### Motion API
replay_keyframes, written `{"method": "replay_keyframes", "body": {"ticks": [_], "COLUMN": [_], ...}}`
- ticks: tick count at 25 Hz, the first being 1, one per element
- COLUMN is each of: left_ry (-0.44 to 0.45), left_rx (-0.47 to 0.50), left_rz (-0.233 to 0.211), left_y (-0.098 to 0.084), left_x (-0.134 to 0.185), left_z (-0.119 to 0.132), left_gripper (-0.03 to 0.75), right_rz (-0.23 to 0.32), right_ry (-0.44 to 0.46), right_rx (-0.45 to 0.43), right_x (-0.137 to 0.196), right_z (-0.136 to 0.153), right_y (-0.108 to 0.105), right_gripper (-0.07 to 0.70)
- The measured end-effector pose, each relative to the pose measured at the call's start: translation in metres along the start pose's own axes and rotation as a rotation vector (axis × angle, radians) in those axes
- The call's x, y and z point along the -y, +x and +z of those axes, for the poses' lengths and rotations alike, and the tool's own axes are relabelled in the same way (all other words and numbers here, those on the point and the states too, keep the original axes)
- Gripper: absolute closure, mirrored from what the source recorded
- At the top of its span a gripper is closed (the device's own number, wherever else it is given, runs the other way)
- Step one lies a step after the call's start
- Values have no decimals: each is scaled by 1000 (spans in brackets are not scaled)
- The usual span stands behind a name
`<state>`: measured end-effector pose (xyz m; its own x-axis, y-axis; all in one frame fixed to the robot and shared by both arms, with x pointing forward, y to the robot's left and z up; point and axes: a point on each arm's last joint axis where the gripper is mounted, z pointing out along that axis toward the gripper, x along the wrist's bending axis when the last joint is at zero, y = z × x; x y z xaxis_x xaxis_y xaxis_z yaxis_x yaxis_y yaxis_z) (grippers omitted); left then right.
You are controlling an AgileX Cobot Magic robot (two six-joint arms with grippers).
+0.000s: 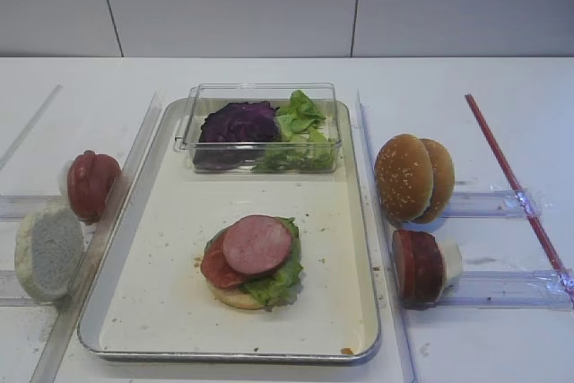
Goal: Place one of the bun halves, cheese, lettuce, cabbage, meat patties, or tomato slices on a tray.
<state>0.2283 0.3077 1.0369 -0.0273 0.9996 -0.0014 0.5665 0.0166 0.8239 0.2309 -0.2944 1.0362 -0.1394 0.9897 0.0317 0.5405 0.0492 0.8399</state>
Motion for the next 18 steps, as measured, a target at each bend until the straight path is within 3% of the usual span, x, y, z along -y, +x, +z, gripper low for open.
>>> {"method": "replay_keyframes", "body": {"ticks": [18], "left_ry": [0], "left_rx": [0], "left_rz": [0], "left_y": [0], "left_x": [0], "left_z": [0], "left_gripper": [276], "right_rz": [0], "right_ry": [0], "right_rx": [0], "right_x": [0], "right_z": [0], "right_y": [0], "right_gripper": [101]}}
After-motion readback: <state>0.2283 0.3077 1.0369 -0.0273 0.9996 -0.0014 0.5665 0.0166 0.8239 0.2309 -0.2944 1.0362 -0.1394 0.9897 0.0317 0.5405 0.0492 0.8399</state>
